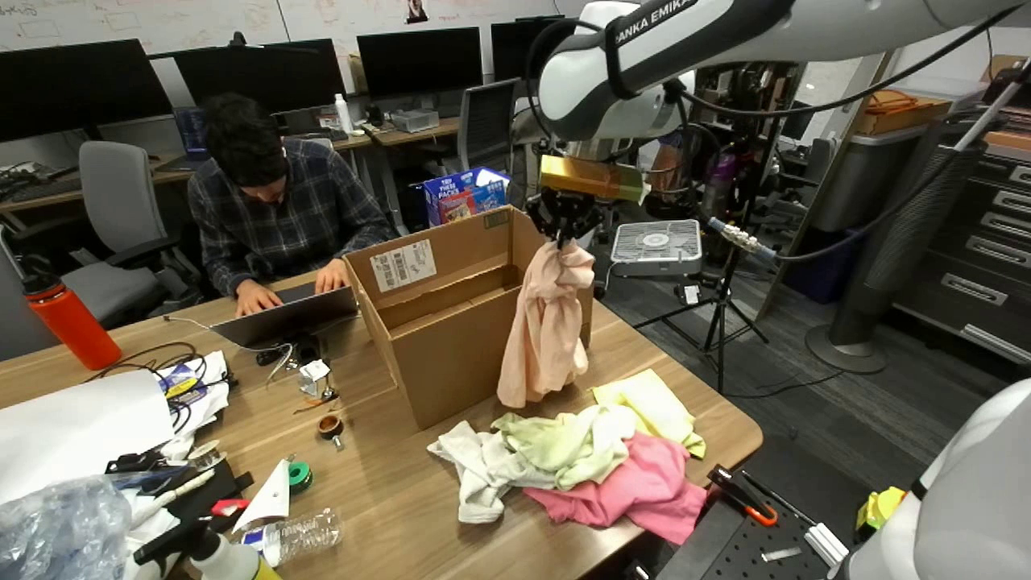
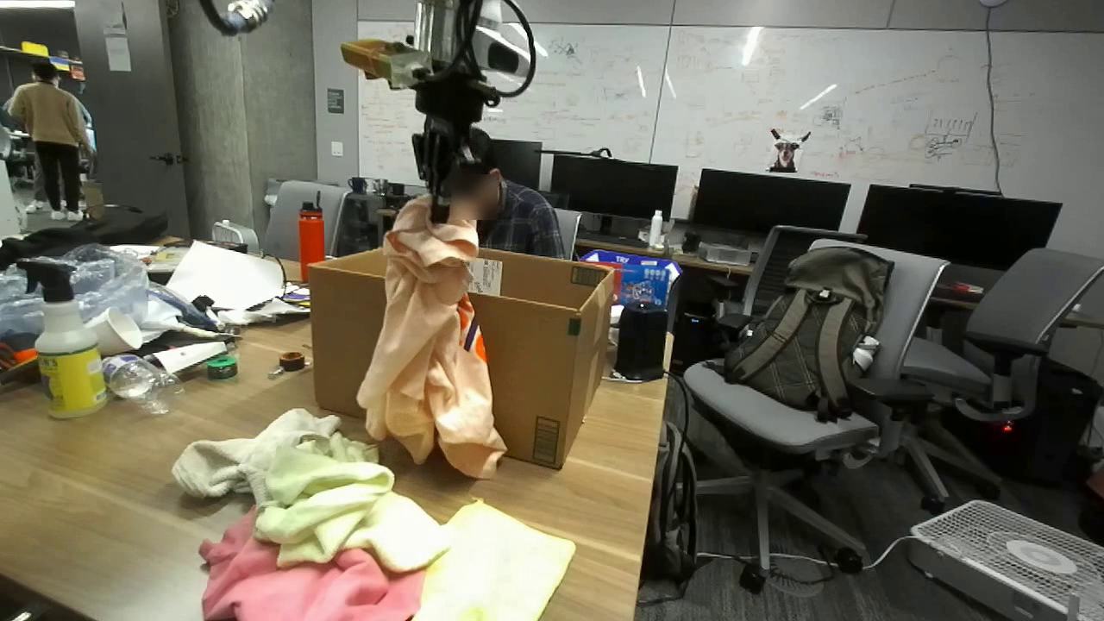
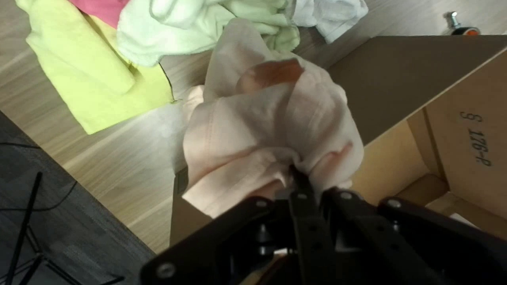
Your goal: Place the peach shirt and two yellow towels inside the brown box
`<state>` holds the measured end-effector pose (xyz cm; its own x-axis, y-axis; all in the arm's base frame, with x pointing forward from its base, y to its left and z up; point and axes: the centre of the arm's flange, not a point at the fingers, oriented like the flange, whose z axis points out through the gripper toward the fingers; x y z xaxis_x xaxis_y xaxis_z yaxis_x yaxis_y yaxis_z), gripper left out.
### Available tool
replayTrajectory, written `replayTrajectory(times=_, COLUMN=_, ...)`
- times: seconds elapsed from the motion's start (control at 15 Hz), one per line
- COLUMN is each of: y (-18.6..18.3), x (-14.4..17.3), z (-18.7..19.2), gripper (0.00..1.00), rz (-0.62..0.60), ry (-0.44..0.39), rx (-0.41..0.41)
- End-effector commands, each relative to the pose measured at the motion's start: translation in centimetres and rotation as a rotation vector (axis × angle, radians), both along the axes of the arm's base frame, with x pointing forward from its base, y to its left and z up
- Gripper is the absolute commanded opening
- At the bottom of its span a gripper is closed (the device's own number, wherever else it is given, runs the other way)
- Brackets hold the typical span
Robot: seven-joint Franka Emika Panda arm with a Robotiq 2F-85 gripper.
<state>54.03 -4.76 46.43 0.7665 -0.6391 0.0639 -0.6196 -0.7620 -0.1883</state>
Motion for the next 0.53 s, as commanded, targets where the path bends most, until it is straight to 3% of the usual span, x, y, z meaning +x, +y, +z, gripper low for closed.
replayTrajectory(times=0.0, y=2.6, x=-1.7, z=5.2, gripper=0.02, rz=-0.011, ry=-0.105, rx=-0.012)
replayTrajectory(times=0.47, y=6.9, x=-3.7, z=12.8, gripper=0.02, rz=0.017, ry=-0.223, rx=0.013)
